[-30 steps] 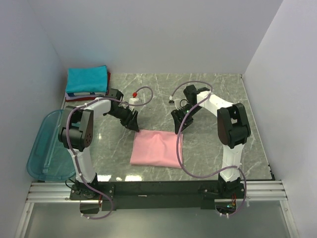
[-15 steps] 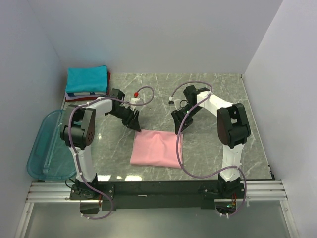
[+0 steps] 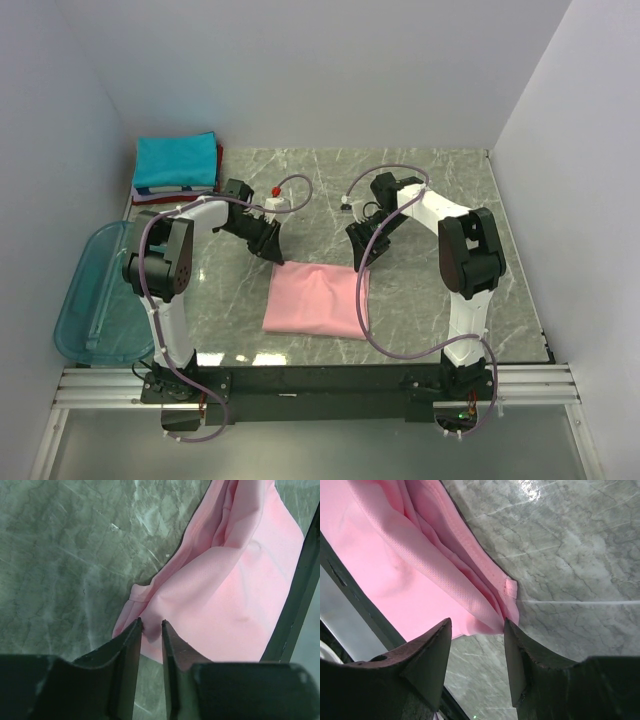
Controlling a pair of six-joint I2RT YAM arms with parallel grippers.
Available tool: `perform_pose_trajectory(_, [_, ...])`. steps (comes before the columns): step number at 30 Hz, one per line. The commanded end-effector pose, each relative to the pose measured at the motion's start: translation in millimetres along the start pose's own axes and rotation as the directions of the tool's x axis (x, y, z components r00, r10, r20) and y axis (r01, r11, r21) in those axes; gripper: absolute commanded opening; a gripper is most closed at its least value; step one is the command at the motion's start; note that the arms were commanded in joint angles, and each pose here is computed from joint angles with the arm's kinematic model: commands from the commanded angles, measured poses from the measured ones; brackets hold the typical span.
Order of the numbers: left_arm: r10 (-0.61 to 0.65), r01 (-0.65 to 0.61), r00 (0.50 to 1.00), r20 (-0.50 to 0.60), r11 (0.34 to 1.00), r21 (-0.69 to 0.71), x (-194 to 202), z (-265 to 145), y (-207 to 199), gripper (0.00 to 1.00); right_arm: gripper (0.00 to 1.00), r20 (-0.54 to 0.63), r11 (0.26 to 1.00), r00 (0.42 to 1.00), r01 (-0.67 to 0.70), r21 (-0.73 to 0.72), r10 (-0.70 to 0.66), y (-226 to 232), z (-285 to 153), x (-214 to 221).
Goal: Fold and stack the t-shirts
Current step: Fold the tshirt
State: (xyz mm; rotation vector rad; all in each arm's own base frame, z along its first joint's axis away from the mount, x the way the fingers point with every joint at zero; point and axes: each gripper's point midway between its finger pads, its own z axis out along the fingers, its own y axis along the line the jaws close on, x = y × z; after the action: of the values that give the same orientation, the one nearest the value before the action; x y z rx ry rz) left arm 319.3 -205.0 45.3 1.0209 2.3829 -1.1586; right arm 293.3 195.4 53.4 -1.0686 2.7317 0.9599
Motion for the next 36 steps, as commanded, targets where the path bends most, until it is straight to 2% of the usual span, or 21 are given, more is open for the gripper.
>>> perform_pose_trajectory(1, [0.039,-0.04,0.999,0.027,0.999,0.021,-12,-4,-7,0.25,0.52,-0.019,1.0,1.0,0.001,0.007,-0.001,-5,5,4])
perform_pose_trajectory(4, [0.042,-0.043,0.999,0.029,0.999,0.022,-13,-5,-9,0.16,0.4,-0.019,1.0,1.0,0.002,0.011,-0.002,-5,5,3])
perform_pose_trajectory(5, [0.045,-0.045,0.999,0.03,0.999,0.023,-14,-6,-9,0.13,0.32,-0.013,1.0,1.0,0.004,0.01,-0.004,-4,3,2])
perform_pose_trajectory(7, [0.051,-0.052,0.998,0.035,0.999,0.014,-16,-8,-10,0.05,0.23,-0.004,1.0,1.0,0.014,0.015,-0.014,-2,0,0])
perform_pose_trajectory(10, [0.068,-0.067,0.997,0.033,0.998,-0.007,-17,-12,-10,0.01,0.09,0.004,0.999,1.0,0.024,0.034,-0.024,-2,-6,-2])
perform_pose_trajectory(11, [0.073,-0.073,0.997,0.034,0.997,-0.015,-18,-14,-10,0.01,0.0,0.003,0.999,1.0,0.027,0.042,-0.027,-3,-7,-2])
perform_pose_trajectory(17, [0.102,-0.099,0.994,0.044,0.993,-0.064,-21,-26,-7,0.01,0.0,0.006,0.996,0.999,0.039,0.076,-0.04,-5,-17,1])
perform_pose_trajectory(22, [0.122,-0.111,0.991,0.06,0.981,-0.156,-25,-39,14,0.0,0.0,0.011,0.993,0.999,0.033,0.11,-0.035,-17,-24,3])
perform_pose_trajectory(29, [0.115,-0.093,0.99,0.087,0.971,-0.219,-39,-35,40,0.01,0.0,0.029,0.986,0.999,0.017,0.163,-0.022,-41,-19,-9])
perform_pose_trajectory(36, [0.097,-0.068,0.991,0.093,0.959,-0.274,-49,-27,69,0.01,0.0,0.067,0.959,0.998,0.002,0.284,-0.022,-79,-22,-26])
